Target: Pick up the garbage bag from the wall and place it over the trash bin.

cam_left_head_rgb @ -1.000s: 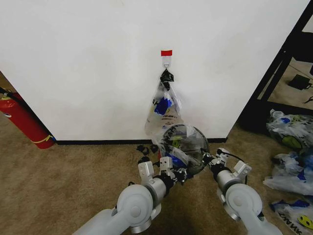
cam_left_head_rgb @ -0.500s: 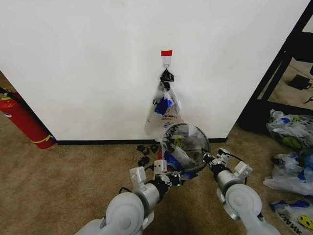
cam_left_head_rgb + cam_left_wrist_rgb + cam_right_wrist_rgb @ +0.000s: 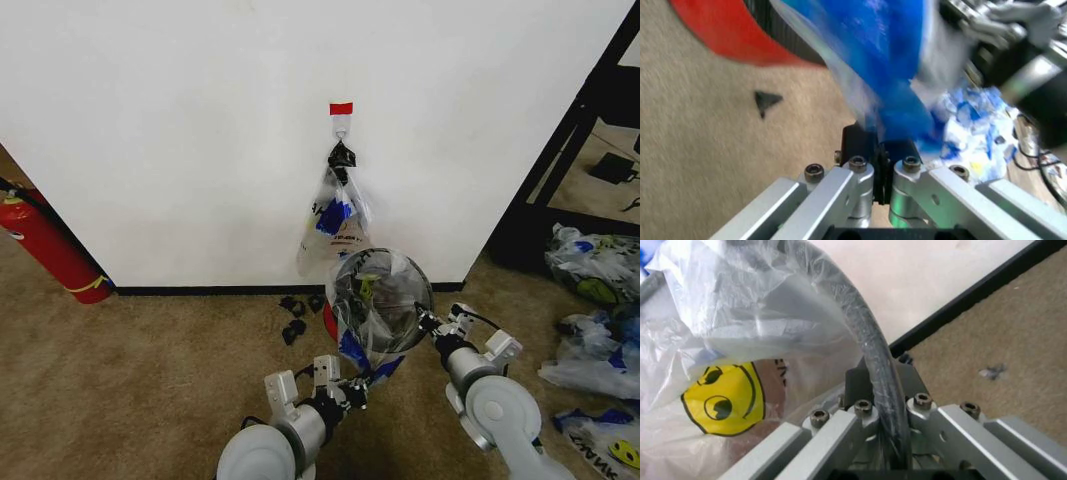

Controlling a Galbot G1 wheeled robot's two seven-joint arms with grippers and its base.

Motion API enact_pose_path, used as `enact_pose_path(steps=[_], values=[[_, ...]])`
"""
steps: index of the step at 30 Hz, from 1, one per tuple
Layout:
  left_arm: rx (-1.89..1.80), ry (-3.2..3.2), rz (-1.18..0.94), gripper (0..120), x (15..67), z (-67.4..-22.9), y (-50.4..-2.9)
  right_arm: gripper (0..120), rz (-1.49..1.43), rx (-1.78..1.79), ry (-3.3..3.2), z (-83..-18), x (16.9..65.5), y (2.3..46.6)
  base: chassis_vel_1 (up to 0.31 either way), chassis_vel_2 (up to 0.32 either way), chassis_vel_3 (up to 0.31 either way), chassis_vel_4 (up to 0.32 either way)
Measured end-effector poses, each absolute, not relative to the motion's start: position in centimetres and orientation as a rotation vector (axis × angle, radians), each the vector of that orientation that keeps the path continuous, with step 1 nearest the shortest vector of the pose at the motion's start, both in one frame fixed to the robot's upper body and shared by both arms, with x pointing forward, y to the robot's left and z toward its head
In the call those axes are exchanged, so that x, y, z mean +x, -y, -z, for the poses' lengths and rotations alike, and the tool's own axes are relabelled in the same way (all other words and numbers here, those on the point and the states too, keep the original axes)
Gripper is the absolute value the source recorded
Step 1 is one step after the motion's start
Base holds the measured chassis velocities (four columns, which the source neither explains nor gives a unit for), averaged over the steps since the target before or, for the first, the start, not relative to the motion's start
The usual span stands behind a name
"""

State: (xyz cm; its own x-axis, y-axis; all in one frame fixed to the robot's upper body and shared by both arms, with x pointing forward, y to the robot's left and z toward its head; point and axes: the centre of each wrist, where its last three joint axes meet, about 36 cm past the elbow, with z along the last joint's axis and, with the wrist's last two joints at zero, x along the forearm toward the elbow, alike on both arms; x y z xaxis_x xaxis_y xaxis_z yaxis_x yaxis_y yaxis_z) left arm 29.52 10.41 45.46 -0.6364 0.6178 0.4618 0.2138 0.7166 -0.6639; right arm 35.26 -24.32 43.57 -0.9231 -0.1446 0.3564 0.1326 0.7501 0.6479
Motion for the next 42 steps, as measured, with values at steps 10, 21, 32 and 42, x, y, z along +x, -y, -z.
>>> enact_pose_path(steps=[10, 21, 32, 42], values=[[-0.550, 2.250, -0.730, 0, 32.4, -43.0, -11.0, 0, 0.994, 0.052, 2.529, -44.2, 34.1, 24.6, 0.000, 0.000, 0.000, 0.000], [-0.616, 2.286, -0.594, 25, 30.9, -44.4, -13.1, 0, 0.988, 0.062, 2.535, -44.1, 33.8, 24.5, 0.000, 0.000, 0.000, 0.000], [-0.619, 2.366, -0.388, 62, 28.0, -46.9, -15.6, 0, 0.982, 0.046, 2.554, -43.8, 34.5, 24.9, 0.000, 0.000, 0.000, 0.000], [-0.568, 2.614, -0.315, 98, 27.0, -50.2, -17.8, 0, 0.975, 0.051, 2.567, -43.5, 34.4, 25.0, 0.000, 0.000, 0.000, 0.000]])
